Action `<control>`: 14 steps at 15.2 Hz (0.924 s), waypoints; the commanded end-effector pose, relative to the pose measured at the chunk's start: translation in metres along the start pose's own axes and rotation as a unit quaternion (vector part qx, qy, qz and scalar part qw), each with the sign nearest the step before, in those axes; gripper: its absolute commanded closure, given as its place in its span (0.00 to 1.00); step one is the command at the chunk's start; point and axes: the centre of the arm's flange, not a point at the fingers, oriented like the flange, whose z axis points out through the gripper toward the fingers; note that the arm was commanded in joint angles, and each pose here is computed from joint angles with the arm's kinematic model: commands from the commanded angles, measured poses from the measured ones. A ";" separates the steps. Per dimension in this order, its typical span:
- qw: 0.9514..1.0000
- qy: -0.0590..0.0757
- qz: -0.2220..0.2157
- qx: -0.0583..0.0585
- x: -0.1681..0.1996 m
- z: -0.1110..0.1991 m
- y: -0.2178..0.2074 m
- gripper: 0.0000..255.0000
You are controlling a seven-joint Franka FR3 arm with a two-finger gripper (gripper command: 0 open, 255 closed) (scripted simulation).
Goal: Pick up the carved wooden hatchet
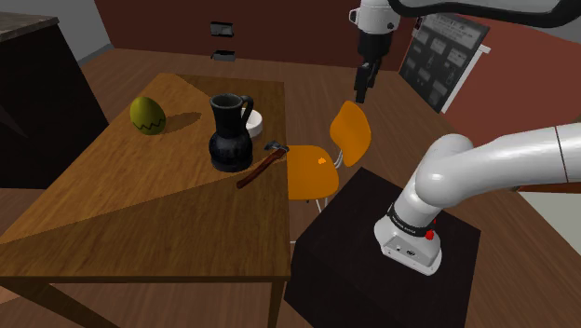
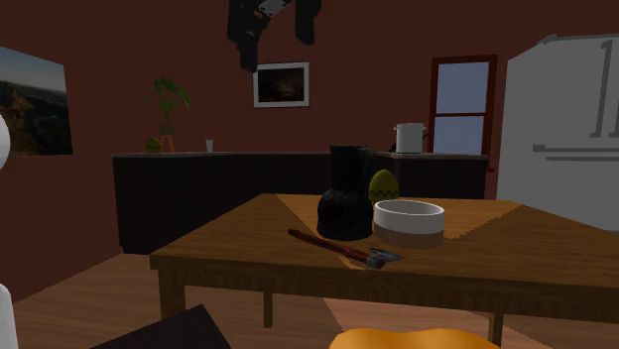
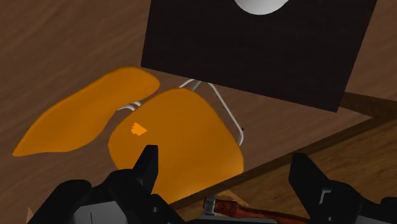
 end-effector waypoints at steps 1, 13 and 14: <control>1.000 0.000 0.000 0.000 0.000 0.000 0.000 0.00; 0.961 0.019 -0.274 0.012 0.120 0.095 0.013 0.00; 0.955 0.021 -0.297 0.013 0.130 0.103 0.011 0.00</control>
